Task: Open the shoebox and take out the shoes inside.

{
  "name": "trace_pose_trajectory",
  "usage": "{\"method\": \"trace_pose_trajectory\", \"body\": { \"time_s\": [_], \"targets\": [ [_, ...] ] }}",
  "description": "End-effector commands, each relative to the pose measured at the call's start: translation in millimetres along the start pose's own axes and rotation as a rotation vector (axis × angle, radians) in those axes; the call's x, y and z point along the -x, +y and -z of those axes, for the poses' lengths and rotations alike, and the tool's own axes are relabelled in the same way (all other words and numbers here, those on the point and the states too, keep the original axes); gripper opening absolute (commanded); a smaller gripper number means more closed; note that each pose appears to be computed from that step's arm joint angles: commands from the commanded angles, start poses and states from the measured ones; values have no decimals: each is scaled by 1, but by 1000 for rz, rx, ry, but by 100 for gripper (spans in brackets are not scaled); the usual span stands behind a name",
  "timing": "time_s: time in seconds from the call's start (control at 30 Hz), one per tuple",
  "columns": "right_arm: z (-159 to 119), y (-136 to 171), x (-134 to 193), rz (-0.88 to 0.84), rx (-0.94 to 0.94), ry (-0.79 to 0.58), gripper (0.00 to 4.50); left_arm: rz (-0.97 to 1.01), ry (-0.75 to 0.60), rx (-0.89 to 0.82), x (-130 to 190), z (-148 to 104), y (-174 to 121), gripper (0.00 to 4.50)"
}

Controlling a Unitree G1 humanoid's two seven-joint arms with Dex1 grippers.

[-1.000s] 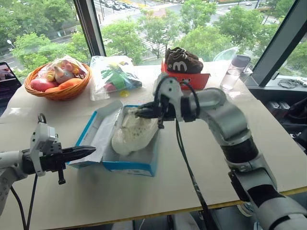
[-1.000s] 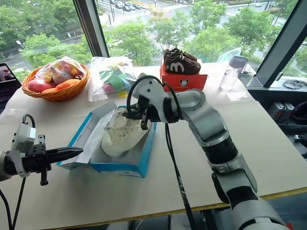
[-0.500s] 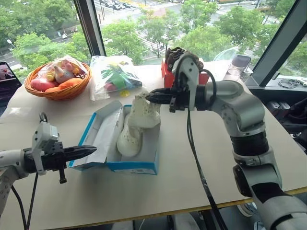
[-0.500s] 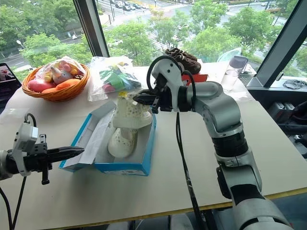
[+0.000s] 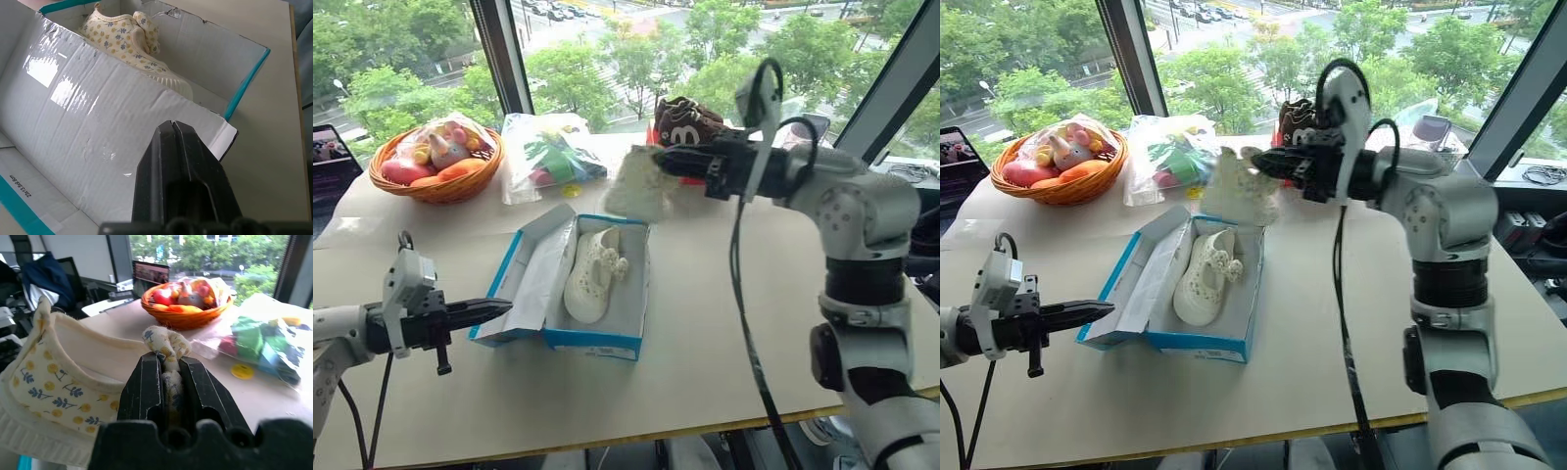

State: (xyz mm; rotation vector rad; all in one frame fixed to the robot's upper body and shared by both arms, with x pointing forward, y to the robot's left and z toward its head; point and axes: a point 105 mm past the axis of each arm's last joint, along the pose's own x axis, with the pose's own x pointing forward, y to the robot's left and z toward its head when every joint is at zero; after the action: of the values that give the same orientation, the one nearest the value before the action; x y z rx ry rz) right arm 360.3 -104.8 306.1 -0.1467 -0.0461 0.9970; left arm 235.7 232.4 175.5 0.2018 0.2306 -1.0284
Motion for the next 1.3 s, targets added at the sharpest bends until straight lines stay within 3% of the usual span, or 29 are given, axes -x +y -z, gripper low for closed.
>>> {"method": "trace_pose_trajectory", "body": {
  "time_s": [0.03, 0.23, 0.43, 0.6, 0.73, 0.77, 1.1, 1.3],
  "targets": [
    [0, -20, 25, 64, 101, -23, 22, 10, 2, -35, 0, -8, -3, 0],
    [50, -41, 50, 72, 237, 127, 22, 17, 6, -30, -1, -7, -3, 0],
    [130, -50, 88, 37, 220, 393, 22, 20, 5, -26, -2, -6, -5, 0],
    [162, -40, 112, 4, 173, 492, 22, 23, 5, -21, -2, -5, -8, 0],
    [170, -36, 121, 20, 141, 531, 22, 24, 6, -20, -1, -5, -8, 0],
    [168, -36, 121, 28, 126, 517, 114, 24, 5, -19, -2, -5, -7, 0],
    [128, -25, 106, 0, 230, 441, 445, 35, 1, -29, -5, -6, -4, 0],
    [54, -1, 71, -72, 362, 237, 445, 37, -2, -32, -6, -6, -3, 0]
  ]
}}
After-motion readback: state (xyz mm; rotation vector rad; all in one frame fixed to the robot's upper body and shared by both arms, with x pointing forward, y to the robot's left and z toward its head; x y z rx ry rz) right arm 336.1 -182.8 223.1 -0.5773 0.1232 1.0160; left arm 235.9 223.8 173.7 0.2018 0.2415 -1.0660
